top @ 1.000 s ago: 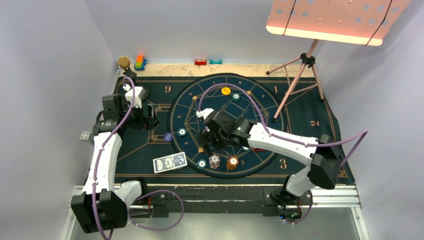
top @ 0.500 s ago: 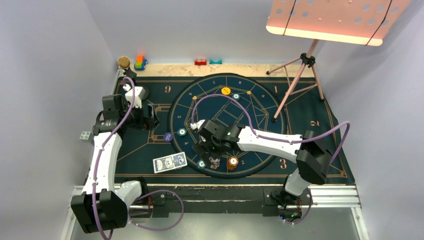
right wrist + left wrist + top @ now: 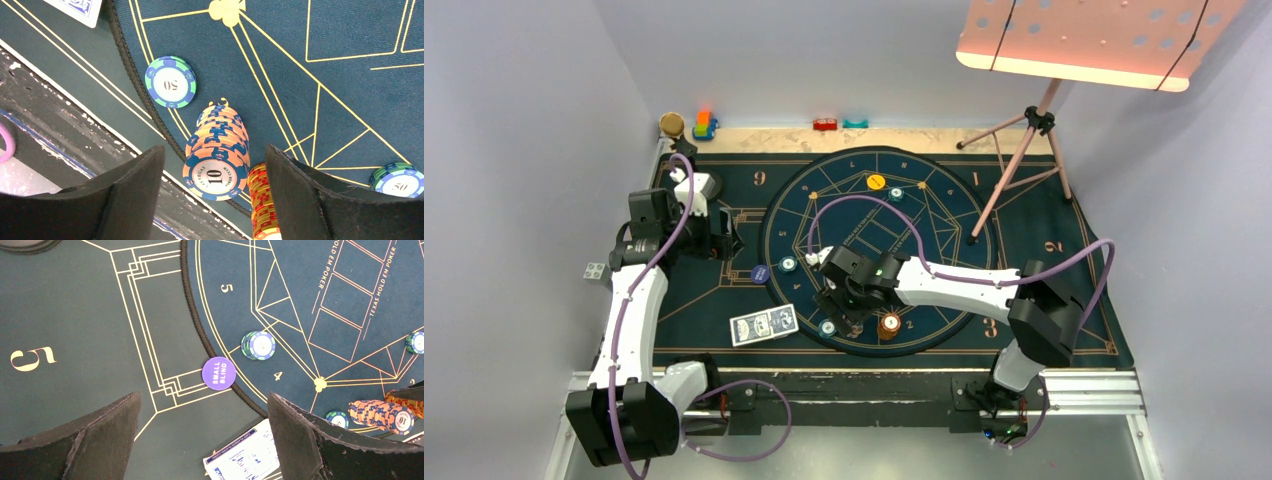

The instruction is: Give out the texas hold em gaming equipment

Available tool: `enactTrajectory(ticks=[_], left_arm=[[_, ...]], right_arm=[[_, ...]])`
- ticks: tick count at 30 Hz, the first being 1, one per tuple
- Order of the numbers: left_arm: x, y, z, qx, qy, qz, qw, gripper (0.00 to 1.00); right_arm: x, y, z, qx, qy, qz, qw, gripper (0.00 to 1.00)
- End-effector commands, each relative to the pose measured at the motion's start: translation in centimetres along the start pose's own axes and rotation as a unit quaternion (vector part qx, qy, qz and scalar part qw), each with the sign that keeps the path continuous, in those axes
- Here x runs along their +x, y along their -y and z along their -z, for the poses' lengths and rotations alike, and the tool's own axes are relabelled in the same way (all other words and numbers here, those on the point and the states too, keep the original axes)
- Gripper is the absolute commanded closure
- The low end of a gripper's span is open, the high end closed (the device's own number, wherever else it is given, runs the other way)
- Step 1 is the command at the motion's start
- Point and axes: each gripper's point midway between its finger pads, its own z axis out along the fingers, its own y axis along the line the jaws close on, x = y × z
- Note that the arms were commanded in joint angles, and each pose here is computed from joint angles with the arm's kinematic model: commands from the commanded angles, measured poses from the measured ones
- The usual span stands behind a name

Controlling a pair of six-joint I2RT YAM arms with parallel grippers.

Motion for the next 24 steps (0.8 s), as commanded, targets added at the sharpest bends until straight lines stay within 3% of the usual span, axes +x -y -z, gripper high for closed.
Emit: enactTrajectory(ticks=[1, 8, 16, 24], left_arm=[[-0.8, 0.07, 0.44, 0.003, 0.018, -0.011, 1.0, 0.0], [-0.86, 0.07, 0.5, 0.002, 0.02, -0.012, 1.0, 0.0], [-0.91, 0.03, 0.53, 0.001, 0.021, -0.012, 1.0, 0.0], [-0.88, 0.03, 0.57, 0.0, 0.021, -0.012, 1.0, 0.0]], right_arm=[[-0.31, 0.26, -0.32, 0.013, 0.011, -0.005, 1.0, 0.27], [-0.26, 0.69, -0.27, 0.024, 0.011, -0.006, 1.0, 0.39], [0.21, 0.72, -0.46, 0.027, 0.004, -0.005, 1.0, 0.33], [0.12, 0.43, -0.32, 0.021, 0.007, -0.011, 1.0, 0.47]])
